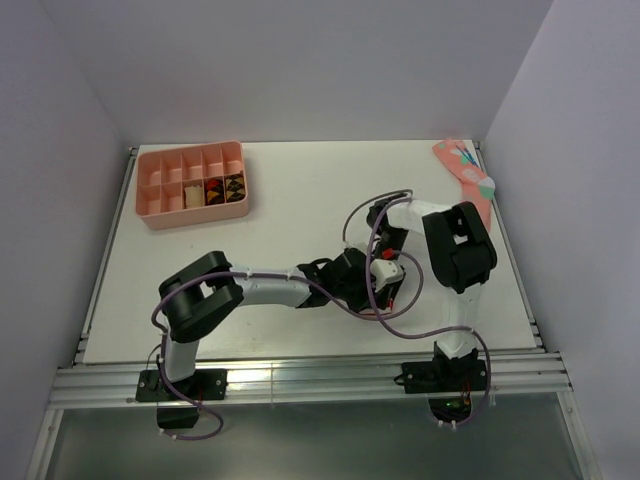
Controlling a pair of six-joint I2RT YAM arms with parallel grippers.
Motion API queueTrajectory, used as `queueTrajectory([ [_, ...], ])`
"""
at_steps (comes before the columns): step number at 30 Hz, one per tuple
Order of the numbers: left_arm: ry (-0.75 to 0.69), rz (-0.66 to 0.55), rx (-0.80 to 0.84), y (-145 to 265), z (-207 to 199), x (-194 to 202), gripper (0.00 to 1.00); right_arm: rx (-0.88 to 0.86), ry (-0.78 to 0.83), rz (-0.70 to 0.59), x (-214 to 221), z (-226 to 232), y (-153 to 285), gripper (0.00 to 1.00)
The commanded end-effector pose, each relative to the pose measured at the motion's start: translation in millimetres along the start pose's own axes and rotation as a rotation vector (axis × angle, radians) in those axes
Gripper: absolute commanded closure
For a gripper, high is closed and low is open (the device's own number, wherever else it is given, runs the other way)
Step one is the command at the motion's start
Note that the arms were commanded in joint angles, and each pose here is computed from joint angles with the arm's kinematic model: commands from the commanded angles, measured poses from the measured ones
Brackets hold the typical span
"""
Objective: Roll the socks
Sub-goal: Roll the sock at the center of the board.
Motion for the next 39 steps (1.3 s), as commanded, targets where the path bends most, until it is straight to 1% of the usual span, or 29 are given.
queueTrajectory([
  [1, 0.042, 0.150, -0.001, -24, 9, 35, 1.00, 0.158, 0.077, -0.220, -27, -18, 5, 0.41],
  [4, 0.065, 0.177, 0.015, -27, 12, 39, 1.00, 0.185, 0.062, -0.300, -22, -17, 22, 0.37],
  [10, 0.114, 0.215, 0.042, -32, 20, 40, 1.00, 0.229, 0.062, -0.488, -1, -16, 62, 0.33],
  [12, 0.137, 0.241, 0.045, -33, 24, 41, 1.00, 0.243, 0.080, -0.526, 5, -13, 71, 0.33],
  [20, 0.190, 0.288, 0.062, -37, 32, 40, 1.00, 0.311, 0.045, -0.712, 36, -12, 102, 0.34],
  [26, 0.233, 0.329, 0.068, -40, 37, 42, 0.99, 0.368, -0.047, -0.884, 80, -21, 127, 0.36],
  [27, 0.238, 0.333, 0.077, -41, 37, 41, 1.00, 0.347, -0.052, -0.882, 85, -18, 126, 0.38],
  [30, 0.248, 0.343, 0.083, -41, 37, 40, 1.00, 0.354, -0.091, -0.905, 102, -23, 125, 0.41],
  [32, 0.259, 0.353, 0.085, -41, 39, 39, 1.00, 0.355, -0.063, -0.909, 108, -24, 122, 0.42],
  [33, 0.268, 0.353, 0.089, -40, 39, 38, 1.00, 0.327, -0.064, -0.901, 113, -19, 119, 0.42],
  [34, 0.277, 0.359, 0.094, -40, 40, 38, 1.00, 0.340, -0.027, -0.896, 114, -15, 118, 0.43],
  [37, 0.308, 0.380, 0.108, -39, 43, 36, 1.00, 0.406, 0.084, -0.841, 122, -7, 98, 0.42],
  [39, 0.323, 0.390, 0.110, -39, 44, 33, 1.00, 0.441, 0.131, -0.809, 126, -3, 90, 0.42],
])
Point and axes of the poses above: each gripper's point midway between its finger pads, its own y axis back along the fingers, its own z axis along the line the jaws close on, x = y × z, the point moved 9 cm from there along y, back along the fingers, and after that the axes turned 15 degrees about y, right-handed, at the moved point
